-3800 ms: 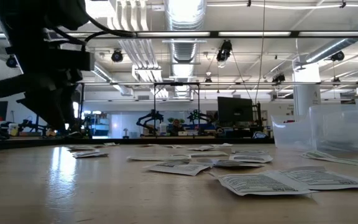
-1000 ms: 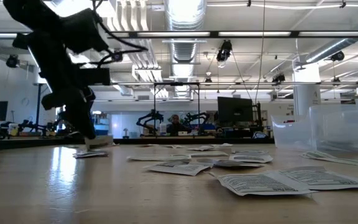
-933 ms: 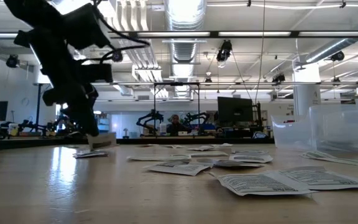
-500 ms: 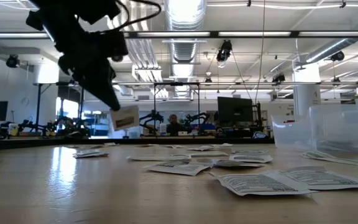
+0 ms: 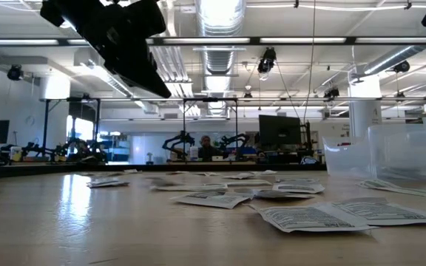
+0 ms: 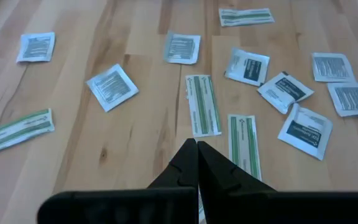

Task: Pick & Place First Aid Supplies
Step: Put the towelette pack into the top bin

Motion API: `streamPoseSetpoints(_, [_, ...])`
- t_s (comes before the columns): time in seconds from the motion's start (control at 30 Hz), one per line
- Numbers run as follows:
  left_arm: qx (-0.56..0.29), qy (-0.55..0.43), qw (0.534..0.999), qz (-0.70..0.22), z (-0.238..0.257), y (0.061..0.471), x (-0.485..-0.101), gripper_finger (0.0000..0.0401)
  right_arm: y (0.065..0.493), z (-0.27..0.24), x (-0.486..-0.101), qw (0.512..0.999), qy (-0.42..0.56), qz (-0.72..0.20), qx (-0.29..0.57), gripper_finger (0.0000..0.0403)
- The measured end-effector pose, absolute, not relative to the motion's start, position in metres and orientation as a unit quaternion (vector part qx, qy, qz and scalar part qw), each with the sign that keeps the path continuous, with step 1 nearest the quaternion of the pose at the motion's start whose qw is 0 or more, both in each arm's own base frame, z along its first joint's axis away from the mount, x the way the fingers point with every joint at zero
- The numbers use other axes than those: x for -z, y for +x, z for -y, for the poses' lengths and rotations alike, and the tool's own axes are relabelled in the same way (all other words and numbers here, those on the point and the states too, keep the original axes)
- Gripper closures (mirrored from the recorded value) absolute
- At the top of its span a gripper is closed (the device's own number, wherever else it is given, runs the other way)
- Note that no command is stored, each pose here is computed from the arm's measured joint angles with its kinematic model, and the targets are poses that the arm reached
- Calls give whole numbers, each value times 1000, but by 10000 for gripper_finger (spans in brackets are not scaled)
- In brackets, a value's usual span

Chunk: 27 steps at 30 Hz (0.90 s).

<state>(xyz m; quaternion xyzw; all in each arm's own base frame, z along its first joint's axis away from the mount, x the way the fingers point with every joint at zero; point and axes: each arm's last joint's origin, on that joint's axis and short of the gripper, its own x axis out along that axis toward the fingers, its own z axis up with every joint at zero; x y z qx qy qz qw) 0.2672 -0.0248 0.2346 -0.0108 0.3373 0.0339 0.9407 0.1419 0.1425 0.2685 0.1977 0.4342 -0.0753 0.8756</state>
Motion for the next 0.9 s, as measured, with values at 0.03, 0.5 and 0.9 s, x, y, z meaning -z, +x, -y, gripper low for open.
streamPoseSetpoints(0.03, [-33,-11,941,-338,25,267,-234,401,142,-143,-269,876,199,-433,73,338])
streamPoseSetpoints(0.5, [-33,-53,926,-373,32,269,-222,381,143,-144,-268,879,193,-431,67,339])
streamPoseSetpoints(0.9, [-29,-113,901,-417,66,282,-196,257,142,-143,-264,878,189,-434,70,331])
